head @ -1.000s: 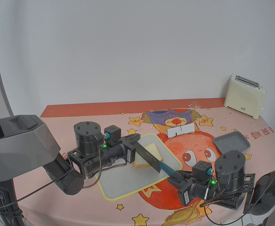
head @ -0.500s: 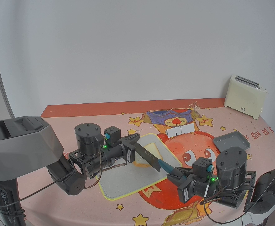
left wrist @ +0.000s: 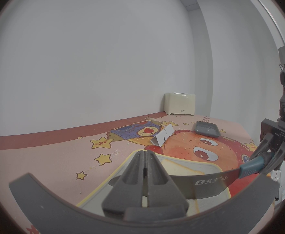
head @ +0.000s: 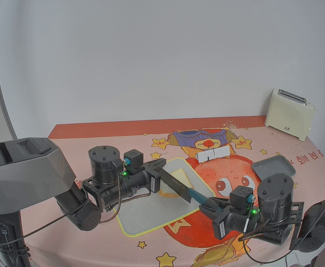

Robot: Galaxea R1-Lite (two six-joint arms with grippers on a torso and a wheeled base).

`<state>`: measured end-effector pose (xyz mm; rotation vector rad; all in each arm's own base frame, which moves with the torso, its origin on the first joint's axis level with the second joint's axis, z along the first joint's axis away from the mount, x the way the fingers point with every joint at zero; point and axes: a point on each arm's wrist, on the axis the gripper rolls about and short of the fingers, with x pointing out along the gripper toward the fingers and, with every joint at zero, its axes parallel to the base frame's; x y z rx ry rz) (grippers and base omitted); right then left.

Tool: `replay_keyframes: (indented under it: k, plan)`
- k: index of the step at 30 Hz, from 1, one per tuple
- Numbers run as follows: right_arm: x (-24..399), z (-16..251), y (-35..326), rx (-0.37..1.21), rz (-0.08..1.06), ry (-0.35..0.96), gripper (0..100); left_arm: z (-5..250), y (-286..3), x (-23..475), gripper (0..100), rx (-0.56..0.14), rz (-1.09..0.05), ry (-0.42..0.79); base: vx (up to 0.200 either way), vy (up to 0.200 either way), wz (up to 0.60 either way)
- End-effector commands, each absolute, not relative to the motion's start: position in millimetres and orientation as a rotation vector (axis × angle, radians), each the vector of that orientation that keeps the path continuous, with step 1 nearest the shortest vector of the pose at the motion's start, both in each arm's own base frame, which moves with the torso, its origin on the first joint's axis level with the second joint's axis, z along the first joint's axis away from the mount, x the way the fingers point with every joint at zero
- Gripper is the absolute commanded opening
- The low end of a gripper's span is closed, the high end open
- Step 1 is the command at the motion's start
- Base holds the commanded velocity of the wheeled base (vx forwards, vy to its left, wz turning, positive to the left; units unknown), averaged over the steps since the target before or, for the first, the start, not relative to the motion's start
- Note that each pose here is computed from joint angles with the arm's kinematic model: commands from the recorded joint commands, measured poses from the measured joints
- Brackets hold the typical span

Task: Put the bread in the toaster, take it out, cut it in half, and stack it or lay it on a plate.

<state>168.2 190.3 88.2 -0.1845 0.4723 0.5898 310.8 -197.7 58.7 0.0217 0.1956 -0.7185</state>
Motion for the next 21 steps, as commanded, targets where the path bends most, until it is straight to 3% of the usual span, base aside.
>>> replay_keyframes:
  k: [1,16,21]
  plan:
    - [167,84,187,-0.198,0.583,0.494,0,59,-199,310,0,0.022,-0.720,0.194,0.000,0.000,0.00]
    - [170,92,192,-0.174,0.592,0.456,0,59,-198,311,0,0.020,-0.719,0.191,0.000,0.000,0.00]
    - [173,101,196,-0.149,0.595,0.422,0,99,-191,299,0,-0.005,-0.733,0.096,0.000,0.000,0.00]
